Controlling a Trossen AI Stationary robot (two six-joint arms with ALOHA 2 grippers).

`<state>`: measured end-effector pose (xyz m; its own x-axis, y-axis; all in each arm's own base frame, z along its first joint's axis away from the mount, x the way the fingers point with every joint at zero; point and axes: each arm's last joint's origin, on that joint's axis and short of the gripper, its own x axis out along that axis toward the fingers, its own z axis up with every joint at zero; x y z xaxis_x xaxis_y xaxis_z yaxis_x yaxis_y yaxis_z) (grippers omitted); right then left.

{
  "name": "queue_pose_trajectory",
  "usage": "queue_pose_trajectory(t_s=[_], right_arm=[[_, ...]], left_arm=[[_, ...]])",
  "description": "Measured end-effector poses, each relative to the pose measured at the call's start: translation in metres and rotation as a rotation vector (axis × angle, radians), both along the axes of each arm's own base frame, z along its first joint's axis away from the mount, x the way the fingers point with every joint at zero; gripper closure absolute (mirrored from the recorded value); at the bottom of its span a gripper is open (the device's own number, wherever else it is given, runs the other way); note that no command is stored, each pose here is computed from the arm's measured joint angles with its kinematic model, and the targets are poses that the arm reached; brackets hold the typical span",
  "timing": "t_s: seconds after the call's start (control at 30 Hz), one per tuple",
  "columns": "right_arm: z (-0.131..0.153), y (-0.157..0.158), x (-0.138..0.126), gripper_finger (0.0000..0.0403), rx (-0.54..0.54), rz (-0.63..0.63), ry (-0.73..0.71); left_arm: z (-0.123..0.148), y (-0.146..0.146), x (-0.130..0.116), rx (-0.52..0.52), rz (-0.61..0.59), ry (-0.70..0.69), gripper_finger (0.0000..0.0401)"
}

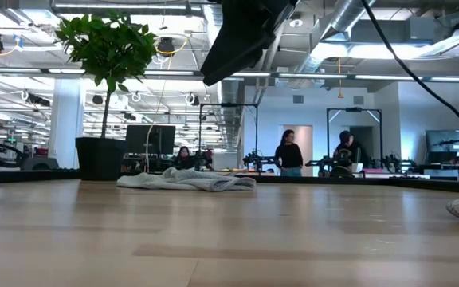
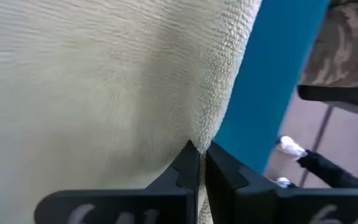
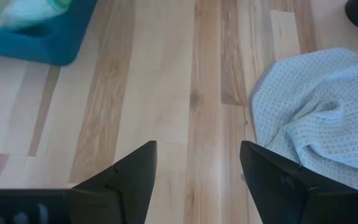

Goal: Fold microfiber towels
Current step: Stack the green microfiber cloth on top of the blue microfiber cloth into the bin, then fold the top grey microfiber cloth

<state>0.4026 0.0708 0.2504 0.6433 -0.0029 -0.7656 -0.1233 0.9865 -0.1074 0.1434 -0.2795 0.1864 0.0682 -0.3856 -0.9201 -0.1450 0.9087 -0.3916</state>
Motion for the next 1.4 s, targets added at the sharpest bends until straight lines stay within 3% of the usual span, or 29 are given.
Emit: queue_pose_trajectory(t_s=[0.13,0.33,0.6,0.87,1.1,1.27,1.4], right_arm=[[0.0,0.001,0.0,0.0148,0.006,0.006,0.001],[0.0,0.001,0.0,0.0148,0.01,0.01,0.002],[0.0,0.001,0.0,0.0148,0.011,0.01,0.002],[0.0,0.001,0.0,0.0148,0.01,0.01,0.002],[0.0,0.0,0.0,0.0148,0.01,0.009,0.002],[0.0,-0.005,0.001,0.0148,0.009,-0.003,0.003],[0.0,-0.014,0.002,0.0148,0.023,-0.04,0.003]], left_arm=[[0.001,-0.004,-0.002,-0.029,-0.008,-0.001,0.0401],[-0.001,0.002,0.001,0.015,0.049,0.017,0.0389],[-0.001,0.003,0.002,0.022,0.044,-0.001,0.0346],[-0.002,0.006,0.002,0.053,0.149,0.03,0.0278],[-0.001,0.006,-0.001,0.026,0.07,0.108,0.0246],[0.014,0.006,-0.001,0.027,0.066,0.099,0.0245],[0.035,0.013,-0.002,0.084,0.096,0.034,0.0244]])
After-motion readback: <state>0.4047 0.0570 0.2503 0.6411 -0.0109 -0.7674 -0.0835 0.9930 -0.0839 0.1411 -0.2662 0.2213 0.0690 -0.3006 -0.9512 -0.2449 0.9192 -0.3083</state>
